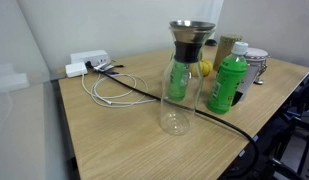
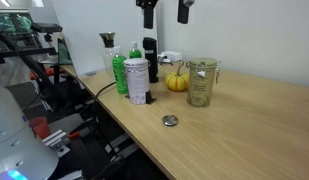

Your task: Move the metal thing backward

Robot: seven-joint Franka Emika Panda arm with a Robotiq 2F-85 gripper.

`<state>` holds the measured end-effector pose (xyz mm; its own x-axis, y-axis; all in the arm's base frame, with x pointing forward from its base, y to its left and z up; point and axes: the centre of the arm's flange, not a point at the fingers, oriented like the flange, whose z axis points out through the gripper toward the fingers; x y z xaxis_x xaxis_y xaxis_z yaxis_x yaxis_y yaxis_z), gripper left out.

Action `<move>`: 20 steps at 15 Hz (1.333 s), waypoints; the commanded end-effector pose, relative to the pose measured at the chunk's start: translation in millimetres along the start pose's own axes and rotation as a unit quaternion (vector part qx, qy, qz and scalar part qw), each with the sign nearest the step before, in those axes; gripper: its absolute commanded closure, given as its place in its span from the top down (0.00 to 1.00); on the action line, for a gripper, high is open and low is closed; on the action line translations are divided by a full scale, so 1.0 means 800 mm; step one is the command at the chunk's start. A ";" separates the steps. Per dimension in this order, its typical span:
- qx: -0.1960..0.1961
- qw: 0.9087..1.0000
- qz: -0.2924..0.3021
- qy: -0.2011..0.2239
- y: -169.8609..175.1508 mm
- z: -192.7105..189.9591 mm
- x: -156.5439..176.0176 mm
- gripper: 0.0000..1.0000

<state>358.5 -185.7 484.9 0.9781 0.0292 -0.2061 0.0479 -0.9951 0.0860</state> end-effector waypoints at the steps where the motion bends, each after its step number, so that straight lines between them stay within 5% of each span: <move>1: 0.000 1.000 0.000 0.000 0.000 0.000 0.000 1.00; 7: 0.021 1.000 -0.017 0.001 -0.021 0.020 0.032 1.00; 15: 0.073 0.994 -0.013 0.083 -0.045 0.117 0.093 1.00; 20: 0.065 0.996 -0.017 0.064 -0.053 0.108 0.092 1.00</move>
<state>410.9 -149.5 381.9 0.9945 0.0670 -0.0810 0.0633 -0.9969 -0.0470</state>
